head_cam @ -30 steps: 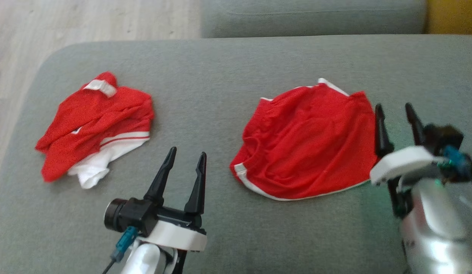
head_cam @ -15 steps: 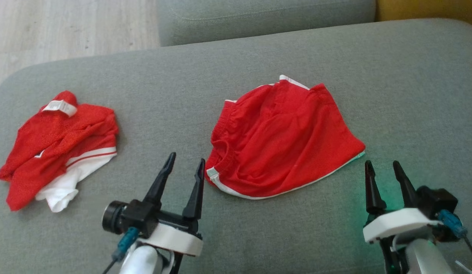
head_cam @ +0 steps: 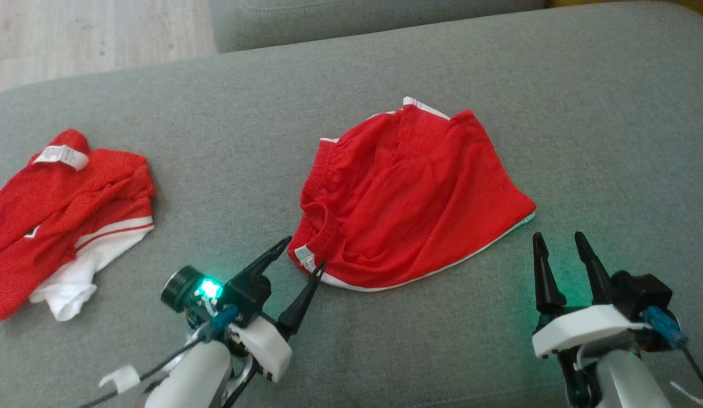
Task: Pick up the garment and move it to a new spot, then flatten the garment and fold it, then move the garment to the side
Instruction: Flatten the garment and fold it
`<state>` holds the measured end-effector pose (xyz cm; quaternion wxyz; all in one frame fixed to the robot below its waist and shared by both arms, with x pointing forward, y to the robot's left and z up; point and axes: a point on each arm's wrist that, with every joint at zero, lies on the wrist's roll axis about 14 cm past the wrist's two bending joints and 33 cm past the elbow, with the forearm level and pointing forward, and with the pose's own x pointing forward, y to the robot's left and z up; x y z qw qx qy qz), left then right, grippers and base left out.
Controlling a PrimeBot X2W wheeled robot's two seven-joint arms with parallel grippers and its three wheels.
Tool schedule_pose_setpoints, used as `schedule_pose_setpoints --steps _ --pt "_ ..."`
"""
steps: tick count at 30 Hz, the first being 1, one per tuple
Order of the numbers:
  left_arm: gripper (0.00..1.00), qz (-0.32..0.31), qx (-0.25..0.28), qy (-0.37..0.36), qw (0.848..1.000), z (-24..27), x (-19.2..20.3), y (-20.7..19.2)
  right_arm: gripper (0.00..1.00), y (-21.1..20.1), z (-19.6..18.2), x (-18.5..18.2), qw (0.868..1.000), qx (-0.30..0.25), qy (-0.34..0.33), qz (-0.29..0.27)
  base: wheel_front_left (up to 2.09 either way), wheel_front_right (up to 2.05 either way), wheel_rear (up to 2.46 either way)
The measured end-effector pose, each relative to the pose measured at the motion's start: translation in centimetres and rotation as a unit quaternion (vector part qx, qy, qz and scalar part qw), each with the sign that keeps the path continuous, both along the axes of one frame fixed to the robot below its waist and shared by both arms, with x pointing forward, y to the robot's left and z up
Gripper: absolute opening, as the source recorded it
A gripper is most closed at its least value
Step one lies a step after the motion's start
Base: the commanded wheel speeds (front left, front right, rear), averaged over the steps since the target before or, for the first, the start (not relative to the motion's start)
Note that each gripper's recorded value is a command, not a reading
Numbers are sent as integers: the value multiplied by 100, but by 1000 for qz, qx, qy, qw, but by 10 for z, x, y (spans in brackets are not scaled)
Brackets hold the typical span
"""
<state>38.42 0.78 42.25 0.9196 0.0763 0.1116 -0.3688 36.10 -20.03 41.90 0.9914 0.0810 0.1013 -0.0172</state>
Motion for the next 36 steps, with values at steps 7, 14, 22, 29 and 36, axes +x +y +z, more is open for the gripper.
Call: schedule_pose_setpoints --steps 7,14,22,29,36 --pt "100 -32 39 37 998 -24 5 -4 100 -6 -1 7 1000 -3 2 -7 0 0 0" --pt "23 -36 37 44 998 -27 12 -6 100 -9 -4 7 1000 -4 6 -11 0 0 0" --pt "0 -23 5 37 999 -19 12 -4 100 -18 -14 4 999 -13 27 -22 0 0 0" --pt "0 -10 -20 20 1000 -4 13 -3 100 -22 -31 4 997 -17 75 -24 0 0 0" --pt "0 -2 -33 12 999 2 13 -4 100 -17 -35 25 996 -11 88 -16 0 0 0"
